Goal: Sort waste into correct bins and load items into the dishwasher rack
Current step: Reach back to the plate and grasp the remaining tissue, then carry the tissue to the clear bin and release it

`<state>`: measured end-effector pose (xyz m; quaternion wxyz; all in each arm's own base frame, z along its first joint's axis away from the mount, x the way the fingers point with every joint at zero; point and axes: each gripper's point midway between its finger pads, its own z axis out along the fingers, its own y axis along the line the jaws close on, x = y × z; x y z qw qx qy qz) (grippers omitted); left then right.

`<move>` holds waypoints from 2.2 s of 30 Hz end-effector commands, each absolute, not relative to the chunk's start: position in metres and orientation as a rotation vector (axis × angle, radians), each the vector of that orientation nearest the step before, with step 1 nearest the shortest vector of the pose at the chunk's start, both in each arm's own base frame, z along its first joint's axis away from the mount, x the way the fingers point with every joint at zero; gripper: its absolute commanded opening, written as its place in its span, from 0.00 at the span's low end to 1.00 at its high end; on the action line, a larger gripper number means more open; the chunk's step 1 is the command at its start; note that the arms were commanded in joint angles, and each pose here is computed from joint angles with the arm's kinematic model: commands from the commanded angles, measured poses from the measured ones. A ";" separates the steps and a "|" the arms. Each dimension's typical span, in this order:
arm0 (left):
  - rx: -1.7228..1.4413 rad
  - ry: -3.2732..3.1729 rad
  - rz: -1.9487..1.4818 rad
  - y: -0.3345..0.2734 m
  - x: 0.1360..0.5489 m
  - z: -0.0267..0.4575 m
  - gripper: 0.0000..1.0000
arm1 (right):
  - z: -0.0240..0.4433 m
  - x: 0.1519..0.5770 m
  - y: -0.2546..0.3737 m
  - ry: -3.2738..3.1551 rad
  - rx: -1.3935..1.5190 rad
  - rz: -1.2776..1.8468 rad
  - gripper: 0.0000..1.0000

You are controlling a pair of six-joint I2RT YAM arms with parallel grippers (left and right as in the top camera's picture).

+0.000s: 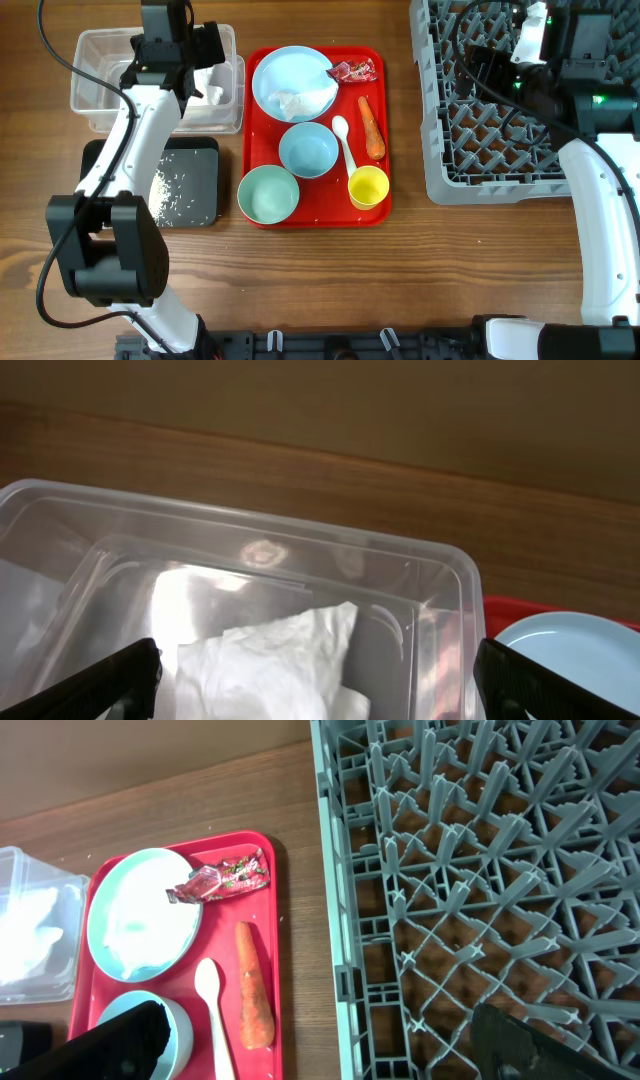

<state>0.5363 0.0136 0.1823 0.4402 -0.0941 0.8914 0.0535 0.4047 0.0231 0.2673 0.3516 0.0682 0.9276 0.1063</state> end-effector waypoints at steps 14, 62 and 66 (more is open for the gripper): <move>0.165 2.256 -0.218 -0.160 0.513 0.178 1.00 | 0.269 0.409 0.025 2.396 0.184 0.280 1.00; 0.373 2.838 -0.090 -0.170 0.478 0.035 0.87 | 0.263 0.402 0.025 2.430 0.190 0.280 1.00; 0.355 2.786 -0.131 -0.172 0.492 0.038 0.78 | 0.263 0.403 0.025 2.429 0.191 0.279 1.00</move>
